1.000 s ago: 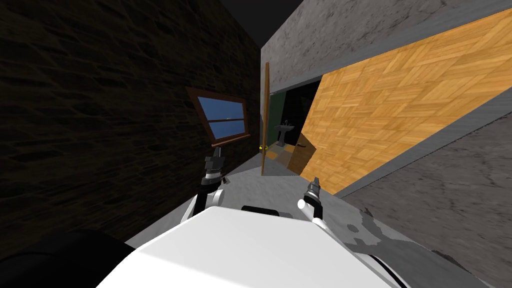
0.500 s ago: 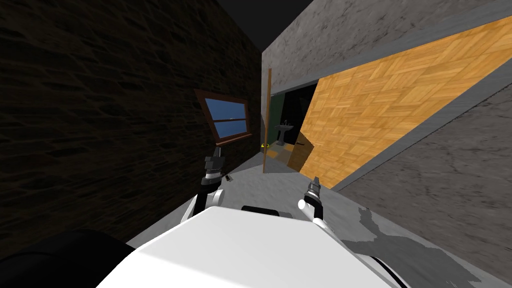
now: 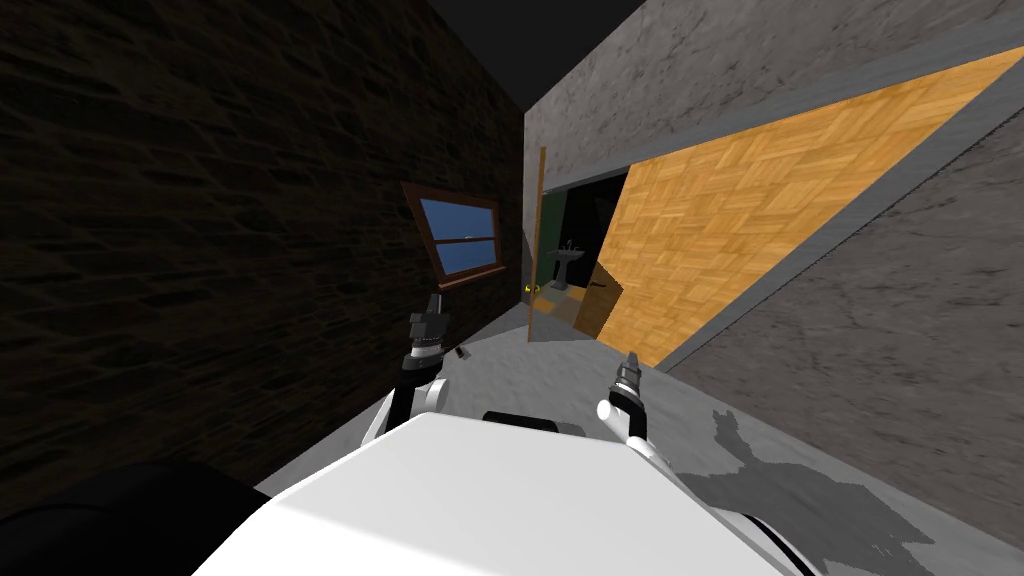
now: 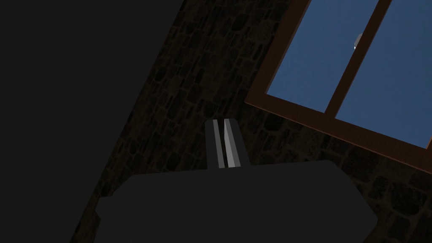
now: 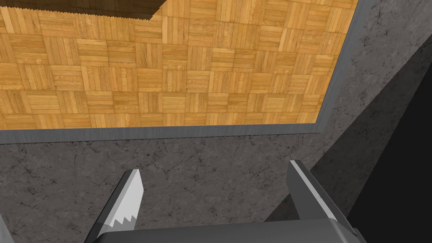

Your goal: Pull the door open

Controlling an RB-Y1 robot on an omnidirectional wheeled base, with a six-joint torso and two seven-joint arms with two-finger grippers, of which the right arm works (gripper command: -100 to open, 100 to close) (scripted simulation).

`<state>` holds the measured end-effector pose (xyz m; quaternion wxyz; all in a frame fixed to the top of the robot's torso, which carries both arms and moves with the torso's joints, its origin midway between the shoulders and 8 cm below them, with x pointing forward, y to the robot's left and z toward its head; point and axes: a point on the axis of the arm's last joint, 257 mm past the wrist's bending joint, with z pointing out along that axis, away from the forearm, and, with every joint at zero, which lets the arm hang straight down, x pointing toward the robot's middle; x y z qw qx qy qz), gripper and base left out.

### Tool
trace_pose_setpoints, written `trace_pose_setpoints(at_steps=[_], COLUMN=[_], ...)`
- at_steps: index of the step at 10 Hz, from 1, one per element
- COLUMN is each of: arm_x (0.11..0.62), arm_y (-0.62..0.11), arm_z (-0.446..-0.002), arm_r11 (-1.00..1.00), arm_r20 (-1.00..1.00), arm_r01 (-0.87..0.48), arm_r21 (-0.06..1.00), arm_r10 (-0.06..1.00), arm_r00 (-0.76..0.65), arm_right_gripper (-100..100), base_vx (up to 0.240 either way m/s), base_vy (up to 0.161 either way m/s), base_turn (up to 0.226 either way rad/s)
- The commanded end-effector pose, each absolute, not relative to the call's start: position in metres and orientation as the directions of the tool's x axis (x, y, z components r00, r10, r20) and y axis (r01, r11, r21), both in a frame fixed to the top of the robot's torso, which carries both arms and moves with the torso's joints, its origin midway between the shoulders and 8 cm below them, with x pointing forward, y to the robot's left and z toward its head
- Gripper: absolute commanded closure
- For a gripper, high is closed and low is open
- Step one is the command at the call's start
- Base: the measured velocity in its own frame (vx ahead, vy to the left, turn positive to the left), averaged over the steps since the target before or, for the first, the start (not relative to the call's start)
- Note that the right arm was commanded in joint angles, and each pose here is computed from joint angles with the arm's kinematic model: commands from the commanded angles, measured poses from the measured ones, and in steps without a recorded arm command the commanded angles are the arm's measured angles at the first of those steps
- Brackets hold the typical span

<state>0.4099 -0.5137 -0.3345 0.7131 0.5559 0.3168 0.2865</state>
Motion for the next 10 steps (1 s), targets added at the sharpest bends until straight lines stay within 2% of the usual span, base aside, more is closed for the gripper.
trace_pose_setpoints(at_steps=[1, 6, 10], arm_x=[0.410, 0.410, 0.409], arm_y=[-0.512, -0.506, -0.500], arm_z=[-0.332, -0.326, -0.324], arm_r11=[0.233, 0.271, 0.292], arm_r20=[-0.145, -0.174, -0.189], arm_r01=[-0.059, -0.069, -0.078], arm_r21=[0.971, 0.960, 0.953], arm_r10=[0.763, 0.771, 0.779], arm_r00=[0.630, 0.613, 0.597], arm_right_gripper=[-100, -100, -100], base_vx=[-0.137, -0.075, 0.022], base_vy=[0.116, 0.076, 0.021], base_turn=[-0.048, -0.047, -0.057])
